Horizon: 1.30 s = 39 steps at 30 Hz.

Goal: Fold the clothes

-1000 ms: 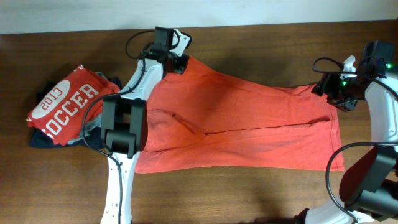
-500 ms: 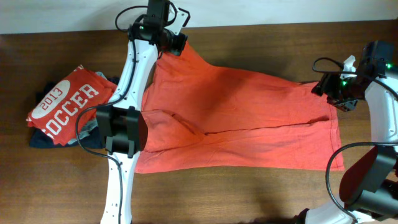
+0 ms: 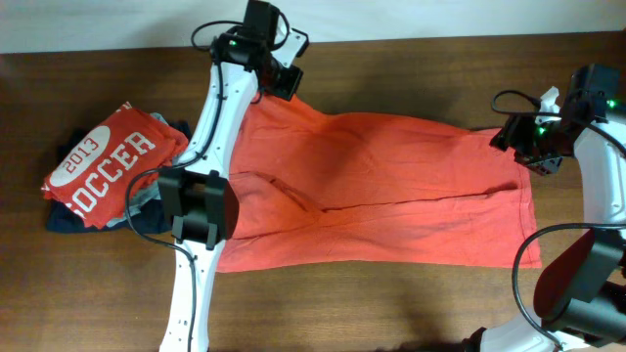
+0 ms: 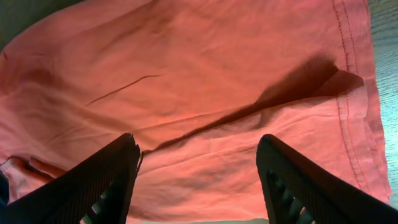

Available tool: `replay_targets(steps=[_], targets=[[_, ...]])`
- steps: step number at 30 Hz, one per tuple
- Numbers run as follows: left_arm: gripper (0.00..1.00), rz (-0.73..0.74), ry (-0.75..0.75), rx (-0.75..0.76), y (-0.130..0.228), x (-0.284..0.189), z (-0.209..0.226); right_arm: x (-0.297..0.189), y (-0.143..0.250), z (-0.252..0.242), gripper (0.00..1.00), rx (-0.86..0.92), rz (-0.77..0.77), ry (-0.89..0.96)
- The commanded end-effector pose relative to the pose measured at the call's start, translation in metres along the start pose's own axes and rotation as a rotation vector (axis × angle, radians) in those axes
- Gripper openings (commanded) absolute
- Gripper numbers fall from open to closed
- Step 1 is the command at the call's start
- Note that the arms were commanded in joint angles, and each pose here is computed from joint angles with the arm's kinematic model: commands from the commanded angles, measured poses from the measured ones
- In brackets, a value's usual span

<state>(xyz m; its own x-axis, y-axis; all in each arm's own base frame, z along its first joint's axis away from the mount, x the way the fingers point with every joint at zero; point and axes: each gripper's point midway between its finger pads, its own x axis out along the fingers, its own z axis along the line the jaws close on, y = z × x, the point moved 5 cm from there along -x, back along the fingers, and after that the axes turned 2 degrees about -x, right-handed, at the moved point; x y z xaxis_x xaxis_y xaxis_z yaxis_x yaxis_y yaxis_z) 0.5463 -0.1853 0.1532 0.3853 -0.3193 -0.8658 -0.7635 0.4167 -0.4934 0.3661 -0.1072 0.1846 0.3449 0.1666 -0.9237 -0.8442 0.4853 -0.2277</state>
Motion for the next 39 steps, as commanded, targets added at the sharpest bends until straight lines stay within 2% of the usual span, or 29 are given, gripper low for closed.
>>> replay_targets(steps=[1,6,10,14,16,22,24,27,34,38,39], targets=[[0.03,0.013,0.024,0.023,-0.001,-0.006,-0.012,0.0,-0.002,0.004,0.63,-0.002,-0.004,-0.001],[0.05,0.121,0.048,0.004,0.019,-0.007,-0.022,0.0,-0.002,0.004,0.63,-0.002,-0.004,-0.001],[0.05,0.275,0.067,-0.099,0.049,-0.013,-0.028,0.0,-0.002,0.004,0.63,-0.002,-0.006,-0.001],[0.02,0.374,0.086,-0.129,0.067,-0.019,-0.033,0.0,-0.003,0.004,0.64,-0.003,-0.008,-0.001],[0.01,0.402,0.09,-0.135,0.072,-0.022,-0.034,0.001,-0.004,0.003,0.67,-0.005,-0.014,0.006],[0.01,0.392,0.089,-0.133,0.07,-0.021,-0.034,0.031,-0.005,-0.009,0.69,0.026,0.052,0.032],[0.01,0.385,0.088,-0.131,0.069,-0.02,-0.034,0.044,-0.002,-0.014,0.72,0.063,0.089,0.045],[0.01,0.38,0.087,-0.13,0.068,-0.02,-0.033,0.06,-0.003,-0.028,0.72,0.14,0.115,0.062],[0.01,0.37,0.085,-0.128,0.066,-0.019,-0.033,0.065,-0.027,-0.053,0.72,0.197,0.012,0.058],[0.01,0.36,0.084,-0.126,0.064,-0.018,-0.032,0.064,-0.037,-0.066,0.71,0.302,-0.035,0.057],[0.01,0.357,0.084,-0.126,0.064,-0.018,-0.032,0.065,-0.038,-0.068,0.68,0.322,-0.038,0.057]])
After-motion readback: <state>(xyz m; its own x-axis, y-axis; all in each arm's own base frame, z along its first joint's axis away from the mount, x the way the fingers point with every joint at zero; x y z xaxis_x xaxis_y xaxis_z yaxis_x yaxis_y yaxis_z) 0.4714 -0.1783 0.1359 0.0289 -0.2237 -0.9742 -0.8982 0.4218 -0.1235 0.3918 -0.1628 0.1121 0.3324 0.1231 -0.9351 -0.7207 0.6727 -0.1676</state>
